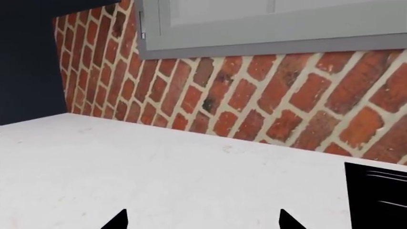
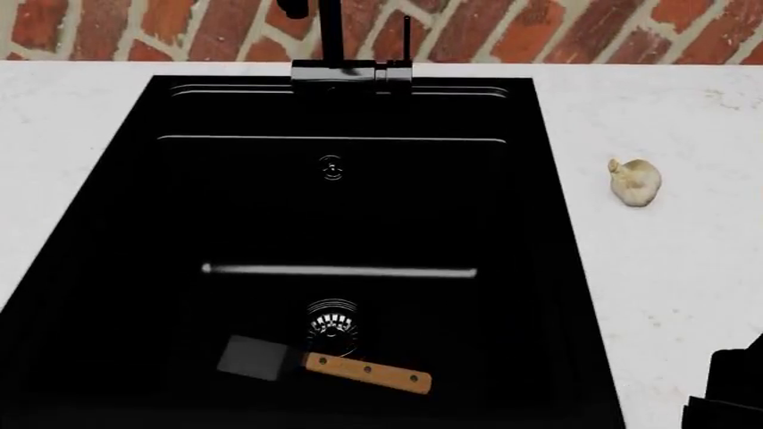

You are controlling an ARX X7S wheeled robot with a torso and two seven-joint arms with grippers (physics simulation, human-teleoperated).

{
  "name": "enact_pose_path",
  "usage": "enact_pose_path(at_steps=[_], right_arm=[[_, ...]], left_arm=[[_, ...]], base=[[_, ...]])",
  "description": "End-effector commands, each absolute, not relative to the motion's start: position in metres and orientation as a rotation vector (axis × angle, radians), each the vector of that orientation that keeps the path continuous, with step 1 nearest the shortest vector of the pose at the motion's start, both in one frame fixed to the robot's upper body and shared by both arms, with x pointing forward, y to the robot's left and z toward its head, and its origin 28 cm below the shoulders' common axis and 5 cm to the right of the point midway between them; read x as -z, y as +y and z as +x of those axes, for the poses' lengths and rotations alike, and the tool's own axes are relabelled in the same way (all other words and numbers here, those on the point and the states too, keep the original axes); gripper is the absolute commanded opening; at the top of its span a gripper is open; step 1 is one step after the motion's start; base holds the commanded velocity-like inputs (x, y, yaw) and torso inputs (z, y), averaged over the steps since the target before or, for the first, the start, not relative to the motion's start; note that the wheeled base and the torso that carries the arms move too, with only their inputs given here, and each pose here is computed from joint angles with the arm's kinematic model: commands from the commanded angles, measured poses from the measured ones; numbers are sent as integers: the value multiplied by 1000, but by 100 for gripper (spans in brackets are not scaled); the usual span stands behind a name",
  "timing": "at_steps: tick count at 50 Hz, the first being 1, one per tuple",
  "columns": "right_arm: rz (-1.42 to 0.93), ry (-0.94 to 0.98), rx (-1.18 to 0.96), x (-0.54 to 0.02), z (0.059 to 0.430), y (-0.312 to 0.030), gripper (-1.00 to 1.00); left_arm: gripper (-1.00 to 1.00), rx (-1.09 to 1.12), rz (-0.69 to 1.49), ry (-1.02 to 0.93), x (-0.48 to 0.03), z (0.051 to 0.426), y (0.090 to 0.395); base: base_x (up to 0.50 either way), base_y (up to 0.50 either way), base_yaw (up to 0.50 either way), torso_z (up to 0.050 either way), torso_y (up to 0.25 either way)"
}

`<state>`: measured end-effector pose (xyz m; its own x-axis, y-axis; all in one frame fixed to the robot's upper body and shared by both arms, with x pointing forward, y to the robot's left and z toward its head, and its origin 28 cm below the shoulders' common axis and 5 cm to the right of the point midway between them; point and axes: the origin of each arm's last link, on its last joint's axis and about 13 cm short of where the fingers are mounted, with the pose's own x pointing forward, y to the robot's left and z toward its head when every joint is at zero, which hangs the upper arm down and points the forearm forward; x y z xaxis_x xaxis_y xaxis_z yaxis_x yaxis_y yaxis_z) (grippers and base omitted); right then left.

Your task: Pick the ginger from the counter and place it in the sink

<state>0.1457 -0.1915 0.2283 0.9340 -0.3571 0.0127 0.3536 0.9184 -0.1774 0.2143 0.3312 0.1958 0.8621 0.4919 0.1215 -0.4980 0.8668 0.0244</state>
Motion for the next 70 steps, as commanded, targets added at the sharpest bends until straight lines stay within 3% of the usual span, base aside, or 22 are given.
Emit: enact_pose_path(at_steps=[1, 31, 70], right_arm=[[-172, 108, 428, -233, 127, -202, 100], [-102, 266, 385, -209, 119, -208, 100], [-54, 343, 275, -185, 144, -204, 100]], left_arm=[[100, -525, 56, -106, -194, 214, 333], [100, -524, 57, -92, -189, 216, 332], [100, -520, 62, -77, -186, 217, 330]], base=[[0, 0, 0, 0, 0], [0, 0, 0, 0, 0], [0, 0, 0, 0, 0]])
